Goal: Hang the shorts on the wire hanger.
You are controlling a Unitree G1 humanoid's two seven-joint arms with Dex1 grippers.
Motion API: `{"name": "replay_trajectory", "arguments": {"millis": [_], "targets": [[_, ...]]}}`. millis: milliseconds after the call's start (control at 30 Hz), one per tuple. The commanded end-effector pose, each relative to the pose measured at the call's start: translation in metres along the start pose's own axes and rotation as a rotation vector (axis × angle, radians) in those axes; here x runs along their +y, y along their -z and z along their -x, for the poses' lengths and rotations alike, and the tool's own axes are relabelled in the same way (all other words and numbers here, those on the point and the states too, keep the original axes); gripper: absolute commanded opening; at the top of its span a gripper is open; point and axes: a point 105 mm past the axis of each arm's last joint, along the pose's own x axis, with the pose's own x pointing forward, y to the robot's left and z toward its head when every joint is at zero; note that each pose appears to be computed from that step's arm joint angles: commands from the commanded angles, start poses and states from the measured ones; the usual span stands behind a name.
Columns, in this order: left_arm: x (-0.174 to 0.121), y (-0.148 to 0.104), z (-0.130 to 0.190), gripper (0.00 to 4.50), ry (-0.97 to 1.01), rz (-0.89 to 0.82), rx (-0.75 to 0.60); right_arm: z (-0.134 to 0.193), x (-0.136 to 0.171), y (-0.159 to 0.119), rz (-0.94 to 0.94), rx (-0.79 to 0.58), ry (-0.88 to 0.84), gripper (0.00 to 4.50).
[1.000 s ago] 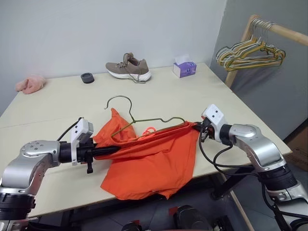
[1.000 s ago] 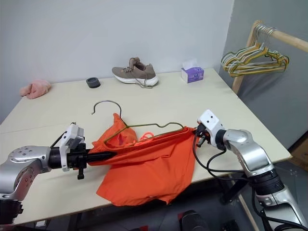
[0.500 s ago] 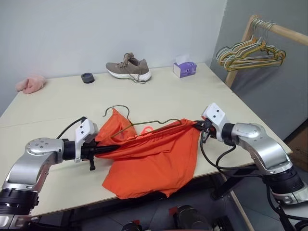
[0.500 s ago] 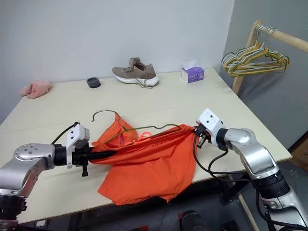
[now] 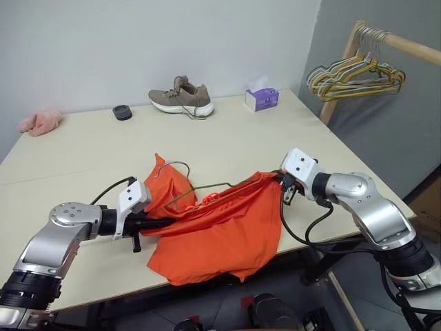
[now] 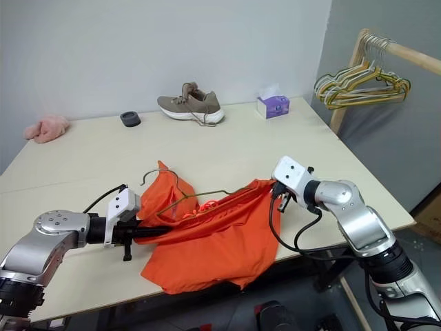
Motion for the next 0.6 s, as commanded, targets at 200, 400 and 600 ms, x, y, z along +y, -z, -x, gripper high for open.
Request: {"name": "replay_trajectory", "arguments": {"millis": [200,400,600], "targets": [[0.014,0.012,0.007,0.0,-0.081,0.016,0.086,0.009,-0.011,-0.056,0.231,-0.132,0.055,0.03],[0.023,0.001,-0.003,0.0,-0.113,-0.02,0.065,-0.008,0.015,-0.076,0.397,-0.163,-0.034,0.03],[0.014,-0.01,-0.015,0.0,-0.071,-0.045,0.027,-0.019,0.031,-0.078,0.414,-0.167,-0.104,0.03]]}}
